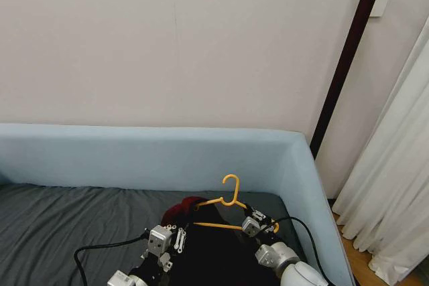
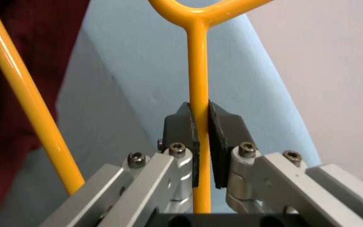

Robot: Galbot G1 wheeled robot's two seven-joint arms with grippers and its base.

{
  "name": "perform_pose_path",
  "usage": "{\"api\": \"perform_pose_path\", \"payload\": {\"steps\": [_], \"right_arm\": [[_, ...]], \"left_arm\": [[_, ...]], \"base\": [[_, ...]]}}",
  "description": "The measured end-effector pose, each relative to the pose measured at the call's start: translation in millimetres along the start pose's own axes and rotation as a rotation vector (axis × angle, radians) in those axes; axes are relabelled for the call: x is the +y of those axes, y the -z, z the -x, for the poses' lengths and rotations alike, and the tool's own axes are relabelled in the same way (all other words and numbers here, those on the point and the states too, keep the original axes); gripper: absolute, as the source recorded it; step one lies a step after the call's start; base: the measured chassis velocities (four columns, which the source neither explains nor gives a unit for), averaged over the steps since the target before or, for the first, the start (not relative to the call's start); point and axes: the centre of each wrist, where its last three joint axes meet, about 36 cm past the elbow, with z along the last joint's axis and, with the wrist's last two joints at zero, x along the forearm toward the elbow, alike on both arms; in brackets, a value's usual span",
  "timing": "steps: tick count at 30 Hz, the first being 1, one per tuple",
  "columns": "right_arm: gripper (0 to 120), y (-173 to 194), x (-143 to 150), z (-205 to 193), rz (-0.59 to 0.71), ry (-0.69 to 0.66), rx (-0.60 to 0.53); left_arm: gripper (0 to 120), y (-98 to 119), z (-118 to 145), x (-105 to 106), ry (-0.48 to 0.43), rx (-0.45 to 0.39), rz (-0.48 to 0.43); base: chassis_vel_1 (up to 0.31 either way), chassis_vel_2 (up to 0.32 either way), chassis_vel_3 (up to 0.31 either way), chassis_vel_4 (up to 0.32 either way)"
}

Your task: Pick up the clothes from the sofa and hang them on the clothes hanger.

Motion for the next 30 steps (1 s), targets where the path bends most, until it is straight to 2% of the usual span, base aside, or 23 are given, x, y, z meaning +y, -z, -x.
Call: {"api": "perform_pose_path", "payload": {"steps": [6,11,19,25,30], "right_arm": [[4,-9,-5,2,-0.04,0.008,-0.017],[4,-6,-13,2,-0.01,0.049,-0.128],[4,-2,-22,7,-0.01,0.026,-0.212],[4,4,-23,13,0.054,-0.016,-0.243],[4,16,-24,16,0.162,-0.046,-0.334]], "left_arm": [[0,-7,3,4,0.009,0.025,0.012],[0,-16,13,6,0.006,0.037,0.018],[0,-18,16,-2,-0.023,0.042,0.018],[0,-23,8,-9,-0.049,0.053,0.038],[0,-23,4,-7,-0.046,0.041,0.046]], "base": [[0.0,0.0,0.0,0.0],[0.0,0.0,0.0,0.0],[0.0,0.0,0.0,0.0],[0.0,0.0,0.0,0.0],[0.0,0.0,0.0,0.0]]}}
